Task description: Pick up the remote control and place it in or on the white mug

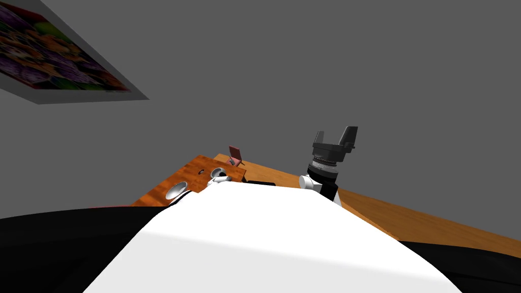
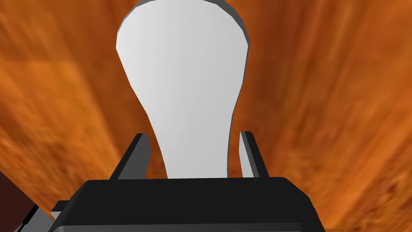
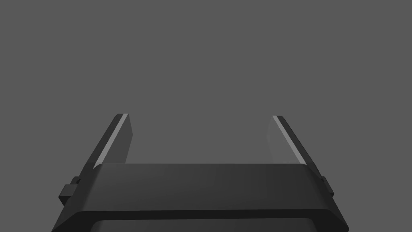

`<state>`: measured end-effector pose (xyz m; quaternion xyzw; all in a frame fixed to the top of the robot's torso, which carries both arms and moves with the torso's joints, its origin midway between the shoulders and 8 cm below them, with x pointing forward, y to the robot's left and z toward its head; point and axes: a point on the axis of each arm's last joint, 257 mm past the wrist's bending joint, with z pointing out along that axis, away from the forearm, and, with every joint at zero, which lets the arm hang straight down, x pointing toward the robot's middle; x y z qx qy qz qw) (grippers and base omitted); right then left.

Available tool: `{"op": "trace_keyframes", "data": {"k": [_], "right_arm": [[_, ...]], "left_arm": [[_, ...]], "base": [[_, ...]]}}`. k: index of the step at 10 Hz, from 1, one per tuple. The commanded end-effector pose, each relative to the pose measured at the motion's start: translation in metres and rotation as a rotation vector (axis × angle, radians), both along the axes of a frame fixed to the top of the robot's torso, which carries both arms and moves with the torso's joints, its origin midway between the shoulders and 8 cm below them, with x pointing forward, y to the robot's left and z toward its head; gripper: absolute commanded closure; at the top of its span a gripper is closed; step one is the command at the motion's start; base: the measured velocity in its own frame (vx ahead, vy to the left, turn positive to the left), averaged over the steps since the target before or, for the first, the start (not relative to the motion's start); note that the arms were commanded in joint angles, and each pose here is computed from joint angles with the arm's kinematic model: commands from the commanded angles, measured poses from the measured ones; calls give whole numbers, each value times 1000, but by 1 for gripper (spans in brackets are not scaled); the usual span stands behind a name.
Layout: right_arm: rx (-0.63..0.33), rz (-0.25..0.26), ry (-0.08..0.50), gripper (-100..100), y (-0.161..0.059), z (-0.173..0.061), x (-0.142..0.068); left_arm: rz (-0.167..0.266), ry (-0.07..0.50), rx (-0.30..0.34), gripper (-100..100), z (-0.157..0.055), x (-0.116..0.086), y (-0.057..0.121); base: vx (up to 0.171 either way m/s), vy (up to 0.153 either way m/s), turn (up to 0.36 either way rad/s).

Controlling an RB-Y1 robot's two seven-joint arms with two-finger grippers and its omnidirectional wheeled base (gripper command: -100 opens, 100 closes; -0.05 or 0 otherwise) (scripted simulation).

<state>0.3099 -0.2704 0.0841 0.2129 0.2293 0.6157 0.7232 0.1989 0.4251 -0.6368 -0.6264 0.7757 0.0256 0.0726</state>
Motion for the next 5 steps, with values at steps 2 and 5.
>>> {"op": "trace_keyframes", "data": {"k": [2, 5], "right_arm": [[0, 0, 0, 0, 0, 0, 0], [0, 0, 0, 0, 0, 0, 0]], "left_arm": [[-13, -2, -1, 100, 3, -8, 11], [-37, 1, -3, 100, 10, -24, 28]], "base": [[51, -56, 34], [52, -61, 36]]}}
